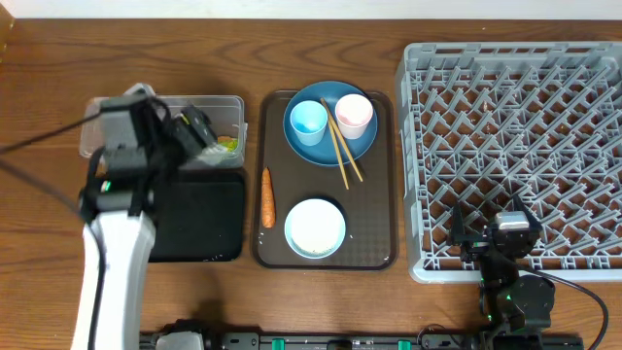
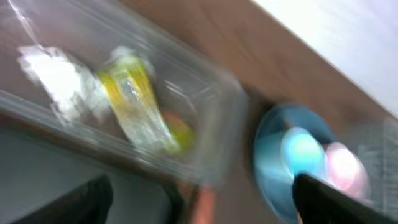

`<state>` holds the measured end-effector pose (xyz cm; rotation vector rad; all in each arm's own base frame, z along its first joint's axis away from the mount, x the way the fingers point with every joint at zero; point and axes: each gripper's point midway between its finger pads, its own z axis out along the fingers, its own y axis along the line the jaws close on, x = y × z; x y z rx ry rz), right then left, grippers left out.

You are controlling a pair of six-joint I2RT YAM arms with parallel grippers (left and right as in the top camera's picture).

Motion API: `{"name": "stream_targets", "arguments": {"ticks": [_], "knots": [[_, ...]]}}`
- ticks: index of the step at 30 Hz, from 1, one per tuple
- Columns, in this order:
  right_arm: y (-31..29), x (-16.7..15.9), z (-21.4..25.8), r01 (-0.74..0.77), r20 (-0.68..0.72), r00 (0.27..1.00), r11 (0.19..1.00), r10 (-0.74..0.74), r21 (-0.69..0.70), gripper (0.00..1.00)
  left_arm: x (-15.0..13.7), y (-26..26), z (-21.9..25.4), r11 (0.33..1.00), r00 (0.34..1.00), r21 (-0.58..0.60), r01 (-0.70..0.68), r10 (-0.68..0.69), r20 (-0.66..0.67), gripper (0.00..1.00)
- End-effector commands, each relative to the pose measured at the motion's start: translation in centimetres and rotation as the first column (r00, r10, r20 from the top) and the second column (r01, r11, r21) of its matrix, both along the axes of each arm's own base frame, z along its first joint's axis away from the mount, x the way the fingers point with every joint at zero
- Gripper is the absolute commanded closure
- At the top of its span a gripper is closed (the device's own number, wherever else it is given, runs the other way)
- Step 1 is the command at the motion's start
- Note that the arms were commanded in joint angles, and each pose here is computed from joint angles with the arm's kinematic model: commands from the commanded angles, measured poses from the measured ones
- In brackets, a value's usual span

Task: Sort waste into correct bins and load items into the dishwasher rack
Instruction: 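Move the left gripper back over the orange carrot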

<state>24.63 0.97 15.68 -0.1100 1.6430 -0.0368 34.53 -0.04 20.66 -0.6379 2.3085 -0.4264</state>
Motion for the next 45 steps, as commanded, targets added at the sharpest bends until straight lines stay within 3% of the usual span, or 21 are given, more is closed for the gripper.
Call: {"name": "stream_targets", "arguments": {"ticks": [1,3,6,9,12,16,22,27,32,35,39,45], "knots": [[-0.2,0.0,-0.1,0.009,-0.003,1.000,1.000,-0.009,-0.011,0.01,-3.9,-4.4,0.9,0.967,0.988,-0.217,0.131,-0.146,-0.053,0.05],[-0.2,0.0,-0.1,0.009,-0.003,1.000,1.000,-0.009,-0.011,0.01,-6.6,-4.6,-0.2,0.966,0.977,-0.232,0.110,-0.148,-0.151,0.05],[-0.2,0.0,-0.1,0.009,-0.003,1.000,1.000,-0.009,-0.011,0.01,-9.5,-4.9,-1.6,0.964,0.948,-0.243,0.105,-0.171,-0.270,0.18],[-0.2,0.0,-0.1,0.009,-0.003,1.000,1.000,-0.009,-0.011,0.01,-11.5,-5.0,-2.8,0.962,0.913,-0.238,0.134,-0.213,-0.348,0.43],[-0.2,0.0,-0.1,0.009,-0.003,1.000,1.000,-0.009,-0.011,0.01,-12.3,-5.1,-3.6,0.960,0.895,-0.231,0.158,-0.238,-0.377,0.59],[-0.2,0.0,-0.1,0.009,-0.003,1.000,1.000,-0.009,-0.011,0.01,-12.6,-4.4,-4.5,0.972,0.888,-0.179,0.154,-0.216,-0.406,0.69],[-0.2,0.0,-0.1,0.009,-0.003,1.000,1.000,-0.009,-0.011,0.01,-12.3,-4.9,-5.7,0.970,0.877,-0.074,0.230,-0.240,-0.417,0.69],[-0.2,0.0,-0.1,0.009,-0.003,1.000,1.000,-0.009,-0.011,0.01,-11.9,-7.6,-6.4,0.920,0.844,-0.025,0.391,-0.369,-0.389,0.69],[-0.2,0.0,-0.1,0.009,-0.003,1.000,1.000,-0.009,-0.011,0.01,-11.2,-8.8,-7.6,0.879,0.817,0.082,0.469,-0.397,-0.417,0.69],[-0.2,0.0,-0.1,0.009,-0.003,1.000,1.000,-0.009,-0.011,0.01,-10.8,-10.3,-8.5,0.852,0.790,0.084,0.516,-0.436,-0.430,0.69],[-0.2,0.0,-0.1,0.009,-0.003,1.000,1.000,-0.009,-0.011,0.01,-10.2,-11.6,-10.0,0.837,0.768,0.085,0.541,-0.449,-0.457,0.69],[-0.2,0.0,-0.1,0.009,-0.003,1.000,1.000,-0.009,-0.011,0.01,-9.0,-10.6,-12.5,0.867,0.783,0.149,0.475,-0.339,-0.522,0.69]]}}
